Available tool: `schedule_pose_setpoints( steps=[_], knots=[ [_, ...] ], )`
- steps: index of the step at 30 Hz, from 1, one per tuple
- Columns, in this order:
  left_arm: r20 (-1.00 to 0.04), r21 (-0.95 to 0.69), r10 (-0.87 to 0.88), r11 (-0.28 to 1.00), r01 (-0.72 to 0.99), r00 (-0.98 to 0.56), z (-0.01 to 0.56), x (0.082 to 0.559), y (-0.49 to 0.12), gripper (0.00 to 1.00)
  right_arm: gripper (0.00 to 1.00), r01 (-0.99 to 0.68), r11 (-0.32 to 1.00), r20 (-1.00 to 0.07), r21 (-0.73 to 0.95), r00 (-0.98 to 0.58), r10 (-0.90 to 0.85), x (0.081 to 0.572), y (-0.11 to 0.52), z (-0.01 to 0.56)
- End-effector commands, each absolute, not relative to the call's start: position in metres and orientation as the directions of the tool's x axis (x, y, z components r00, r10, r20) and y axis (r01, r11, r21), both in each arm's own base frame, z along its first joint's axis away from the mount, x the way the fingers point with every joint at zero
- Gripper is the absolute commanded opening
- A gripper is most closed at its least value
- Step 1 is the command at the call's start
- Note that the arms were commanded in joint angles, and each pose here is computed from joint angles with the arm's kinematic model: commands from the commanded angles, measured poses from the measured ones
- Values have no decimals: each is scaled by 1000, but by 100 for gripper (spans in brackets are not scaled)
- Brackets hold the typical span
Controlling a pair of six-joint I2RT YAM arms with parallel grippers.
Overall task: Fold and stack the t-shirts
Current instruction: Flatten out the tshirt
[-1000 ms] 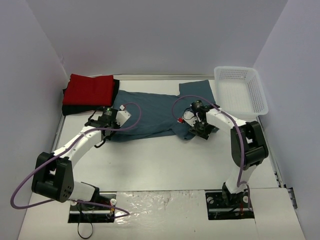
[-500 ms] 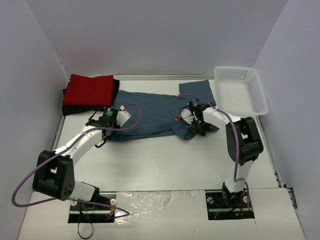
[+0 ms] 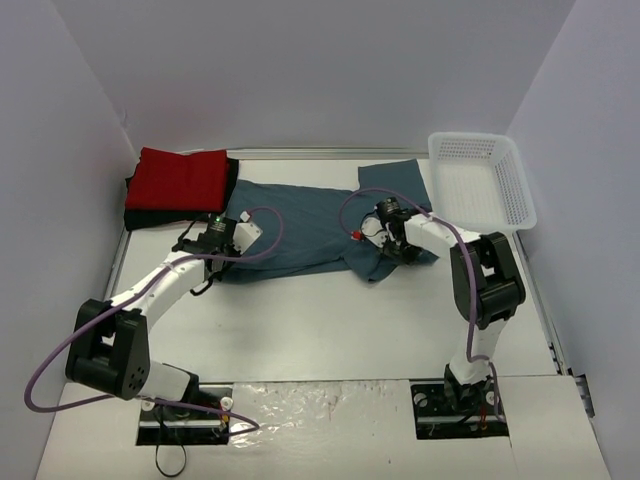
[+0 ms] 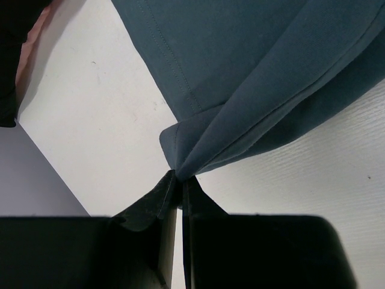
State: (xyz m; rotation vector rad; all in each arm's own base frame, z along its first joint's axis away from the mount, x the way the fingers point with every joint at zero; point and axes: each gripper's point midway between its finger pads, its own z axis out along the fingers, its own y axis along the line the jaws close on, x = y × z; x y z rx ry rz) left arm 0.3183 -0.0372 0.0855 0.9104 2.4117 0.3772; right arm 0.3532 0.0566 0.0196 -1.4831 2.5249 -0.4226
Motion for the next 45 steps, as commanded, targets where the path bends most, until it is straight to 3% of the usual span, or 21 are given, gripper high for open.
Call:
schedule_pose_setpoints(
  steps=[1, 12, 19, 21, 22, 23, 34, 38, 45],
  knots=[
    [-396, 442, 660, 747, 497, -639, 94, 320, -33, 2, 0, -787, 467, -19, -403, -503, -864, 347, 47, 55],
    [-439, 473, 669, 740, 479, -600, 127, 326, -33, 2, 0, -723, 535, -188, -436, -508, -840, 319, 44, 134],
    [-447, 470, 674, 737, 486, -588, 135, 322, -34, 2, 0, -734, 570, -166, -369, -551, -818, 308, 38, 114],
    [-444, 468, 674, 736, 489, -590, 134, 319, -33, 2, 8, -738, 584, -160, -338, -566, -809, 306, 38, 105],
    [-446, 467, 674, 736, 489, -589, 135, 318, -33, 2, 7, -741, 585, -156, -329, -569, -808, 306, 38, 102],
    [-444, 468, 676, 735, 491, -589, 134, 315, -32, 2, 0, -742, 590, -160, -318, -572, -805, 306, 39, 99],
    [-441, 468, 677, 734, 493, -589, 131, 307, -30, 2, 0, -729, 618, -201, -296, -584, -786, 311, 41, 102],
    [-469, 492, 661, 746, 448, -585, 143, 311, -26, 2, 0, -668, 664, -246, -337, -618, -746, 326, 28, 119],
    [-541, 475, 610, 790, 388, -578, 172, 344, -34, 2, 0, -515, 765, -411, -387, -646, -643, 405, 21, 172]
  ],
)
